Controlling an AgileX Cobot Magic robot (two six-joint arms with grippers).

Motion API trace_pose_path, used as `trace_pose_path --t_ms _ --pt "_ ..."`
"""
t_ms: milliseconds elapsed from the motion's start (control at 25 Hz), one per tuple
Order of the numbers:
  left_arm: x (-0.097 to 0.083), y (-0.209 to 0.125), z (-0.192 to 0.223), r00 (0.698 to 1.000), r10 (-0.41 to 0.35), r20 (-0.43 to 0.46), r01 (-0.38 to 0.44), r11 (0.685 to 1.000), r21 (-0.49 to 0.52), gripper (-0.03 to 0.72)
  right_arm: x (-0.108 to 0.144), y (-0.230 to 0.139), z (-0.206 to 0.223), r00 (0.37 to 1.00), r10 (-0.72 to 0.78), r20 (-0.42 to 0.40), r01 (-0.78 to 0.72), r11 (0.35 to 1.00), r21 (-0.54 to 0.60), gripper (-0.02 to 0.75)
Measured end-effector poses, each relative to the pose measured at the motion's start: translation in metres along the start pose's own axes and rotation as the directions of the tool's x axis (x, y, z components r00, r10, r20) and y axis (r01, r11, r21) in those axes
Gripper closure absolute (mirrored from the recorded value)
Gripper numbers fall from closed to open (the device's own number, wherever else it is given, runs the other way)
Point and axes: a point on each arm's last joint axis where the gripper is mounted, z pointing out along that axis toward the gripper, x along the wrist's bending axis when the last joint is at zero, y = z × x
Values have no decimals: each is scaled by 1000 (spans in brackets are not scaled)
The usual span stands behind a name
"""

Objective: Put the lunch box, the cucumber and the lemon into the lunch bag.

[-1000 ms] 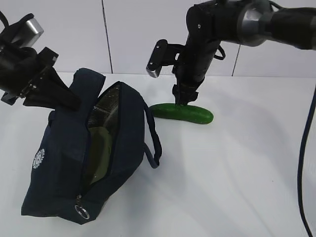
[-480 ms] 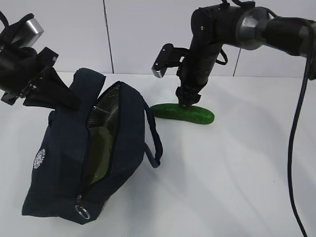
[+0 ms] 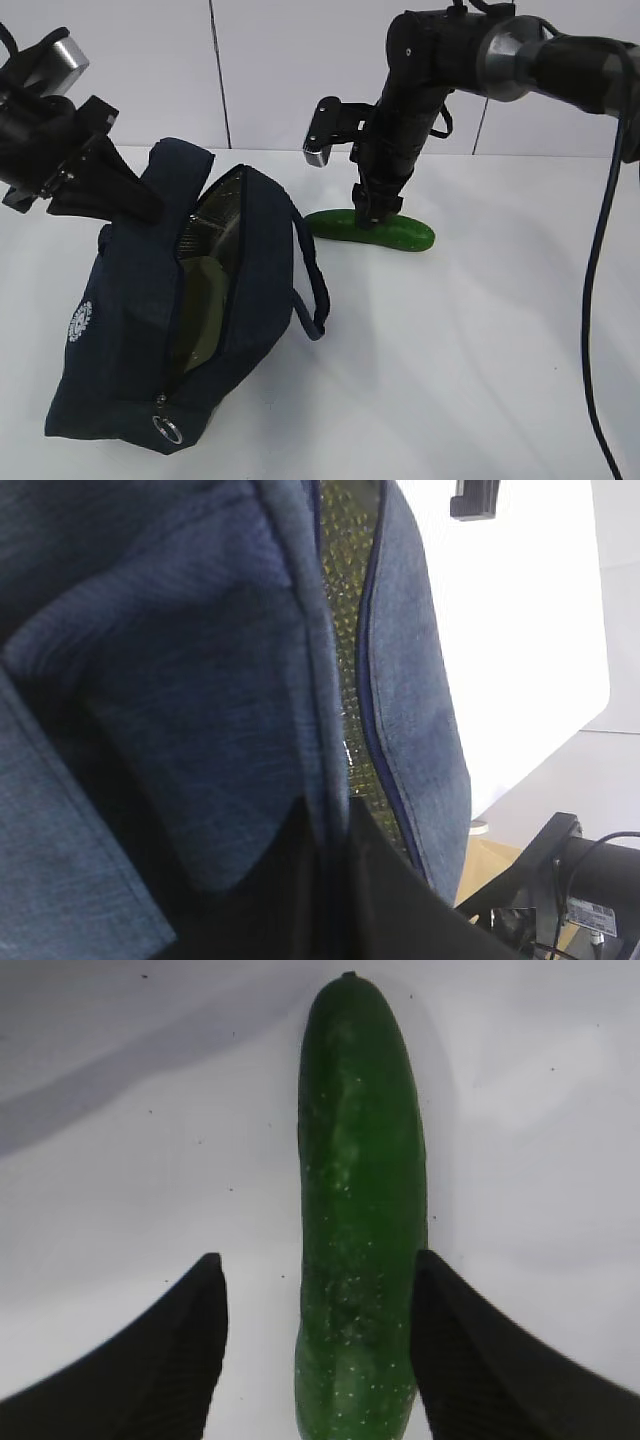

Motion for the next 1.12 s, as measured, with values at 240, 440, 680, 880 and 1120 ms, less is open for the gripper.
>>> trace_pose_path --t_ms 240,440,680,880,1120 --pt "0 0 0 1000 0 0 0 1000 0 683 -6 -10 7 1000 14 -2 -14 1000 15 280" --pt "0 0 0 1000 0 0 0 1000 0 683 -10 -18 13 999 32 -11 -32 999 22 281" --pt "0 0 0 1000 0 0 0 1000 0 683 -8 -20 28 998 43 -40 -42 999 26 281" --pt "0 0 0 1000 0 0 0 1000 0 683 -6 -21 36 997 52 -61 -51 998 26 301" --pt "0 0 0 1000 0 0 0 1000 0 683 -5 -21 36 996 53 -70 -51 998 30 384"
